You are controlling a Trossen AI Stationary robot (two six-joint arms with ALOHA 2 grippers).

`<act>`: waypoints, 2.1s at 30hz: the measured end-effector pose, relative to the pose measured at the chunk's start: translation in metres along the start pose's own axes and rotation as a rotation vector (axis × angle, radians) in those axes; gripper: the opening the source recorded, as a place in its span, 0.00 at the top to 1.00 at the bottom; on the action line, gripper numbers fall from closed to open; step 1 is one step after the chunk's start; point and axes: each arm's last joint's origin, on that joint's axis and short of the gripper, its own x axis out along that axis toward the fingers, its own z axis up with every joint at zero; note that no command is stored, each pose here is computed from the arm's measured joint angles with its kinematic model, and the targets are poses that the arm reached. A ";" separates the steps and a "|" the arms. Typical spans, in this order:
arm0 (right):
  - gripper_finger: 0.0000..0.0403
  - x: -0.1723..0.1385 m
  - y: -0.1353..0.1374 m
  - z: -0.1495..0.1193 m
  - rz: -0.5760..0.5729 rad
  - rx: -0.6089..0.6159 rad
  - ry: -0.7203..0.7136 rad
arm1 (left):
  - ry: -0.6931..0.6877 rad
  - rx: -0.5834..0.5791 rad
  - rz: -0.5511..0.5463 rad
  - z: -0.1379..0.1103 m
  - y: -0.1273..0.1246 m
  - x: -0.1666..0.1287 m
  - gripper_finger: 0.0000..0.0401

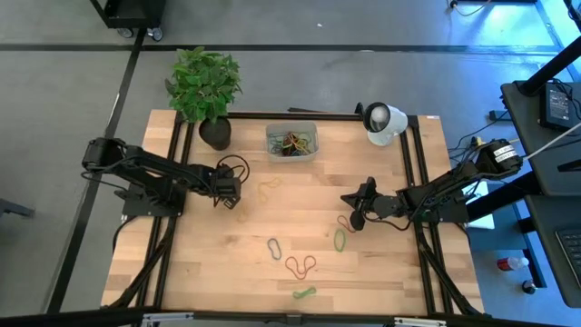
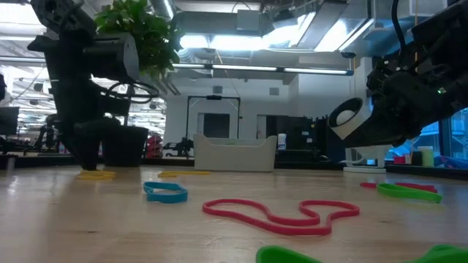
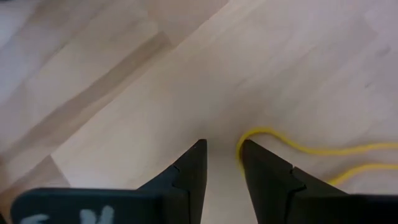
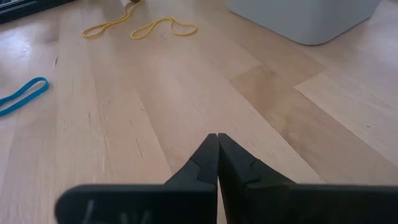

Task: Pick and place rubber bands into bin
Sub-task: Put the yellow rubber band into the gray bin

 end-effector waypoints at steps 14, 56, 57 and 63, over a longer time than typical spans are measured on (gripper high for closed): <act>0.99 0.000 0.000 0.000 0.000 0.000 0.000 | 0.025 0.097 -0.086 0.005 -0.013 -0.006 0.99; 0.99 0.000 0.000 0.000 0.000 -0.007 -0.001 | -0.497 0.266 0.030 0.244 -0.017 -0.080 1.00; 0.99 0.000 0.000 0.000 0.000 -0.007 -0.001 | -0.476 0.269 0.026 0.246 -0.017 -0.072 1.00; 0.99 0.000 0.000 0.000 -0.001 -0.008 0.000 | -0.342 0.284 0.008 0.252 -0.025 -0.017 1.00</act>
